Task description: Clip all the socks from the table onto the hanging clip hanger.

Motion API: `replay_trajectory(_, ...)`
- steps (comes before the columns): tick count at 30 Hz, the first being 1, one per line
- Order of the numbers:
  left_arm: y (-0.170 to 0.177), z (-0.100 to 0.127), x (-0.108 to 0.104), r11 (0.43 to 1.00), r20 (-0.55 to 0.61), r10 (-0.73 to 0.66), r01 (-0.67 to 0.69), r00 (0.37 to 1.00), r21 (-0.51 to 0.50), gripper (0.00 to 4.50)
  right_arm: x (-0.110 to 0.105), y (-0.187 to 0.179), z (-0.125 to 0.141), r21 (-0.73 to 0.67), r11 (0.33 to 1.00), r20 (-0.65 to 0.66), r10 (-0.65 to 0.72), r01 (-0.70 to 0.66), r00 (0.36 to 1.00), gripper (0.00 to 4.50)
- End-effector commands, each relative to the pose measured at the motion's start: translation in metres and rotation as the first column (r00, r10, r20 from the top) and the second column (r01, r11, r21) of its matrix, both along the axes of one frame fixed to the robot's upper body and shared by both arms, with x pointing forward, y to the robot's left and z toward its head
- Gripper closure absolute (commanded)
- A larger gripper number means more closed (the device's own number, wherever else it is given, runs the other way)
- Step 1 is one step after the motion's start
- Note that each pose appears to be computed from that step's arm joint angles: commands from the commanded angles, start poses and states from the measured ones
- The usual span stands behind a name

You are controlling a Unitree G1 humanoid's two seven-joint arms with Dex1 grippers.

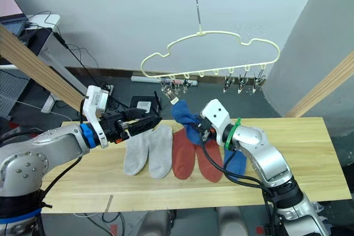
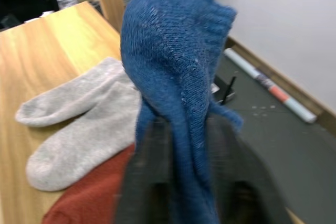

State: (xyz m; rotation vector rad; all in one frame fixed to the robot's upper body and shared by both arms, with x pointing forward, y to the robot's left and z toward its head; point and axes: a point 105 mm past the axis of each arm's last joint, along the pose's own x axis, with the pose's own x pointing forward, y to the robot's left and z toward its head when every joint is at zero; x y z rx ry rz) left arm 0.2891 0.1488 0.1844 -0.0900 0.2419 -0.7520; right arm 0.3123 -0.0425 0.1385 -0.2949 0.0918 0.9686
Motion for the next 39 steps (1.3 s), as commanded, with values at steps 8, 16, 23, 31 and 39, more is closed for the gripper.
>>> replay_trajectory(8, -0.039, 0.009, -0.008, 0.996, 0.316, -0.033, 0.006, 0.948, 0.086, 0.0, -0.019, -0.042, 0.004, -0.075, 0.997, 0.024, 0.022, -0.021, 0.999, 0.1)
replay_trajectory(16, -0.042, 0.003, -0.007, 0.993, 0.459, -0.007, -0.046, 0.889, 0.104, 0.0, -0.044, -0.046, 0.048, 0.035, 0.99, 0.065, 0.132, -0.135, 0.989, 0.1)
replay_trajectory(23, -0.065, 0.004, -0.008, 0.998, 0.52, -0.007, -0.028, 0.854, 0.059, 1.3, -0.058, -0.04, 0.075, 0.119, 0.975, 0.09, 0.177, -0.187, 0.98, 0.06)
replay_trajectory(31, -0.069, 0.014, 0.014, 0.992, 0.594, 0.087, -0.122, 0.8, 0.02, 1.86, -0.057, -0.039, 0.085, 0.142, 0.976, 0.125, 0.147, -0.164, 0.981, 0.06)
replay_trajectory(39, -0.061, 0.013, 0.036, 0.975, 0.594, 0.189, -0.219, 0.782, -0.021, 1.86, -0.057, -0.036, 0.092, 0.159, 0.975, 0.142, 0.134, -0.156, 0.981, 0.06)
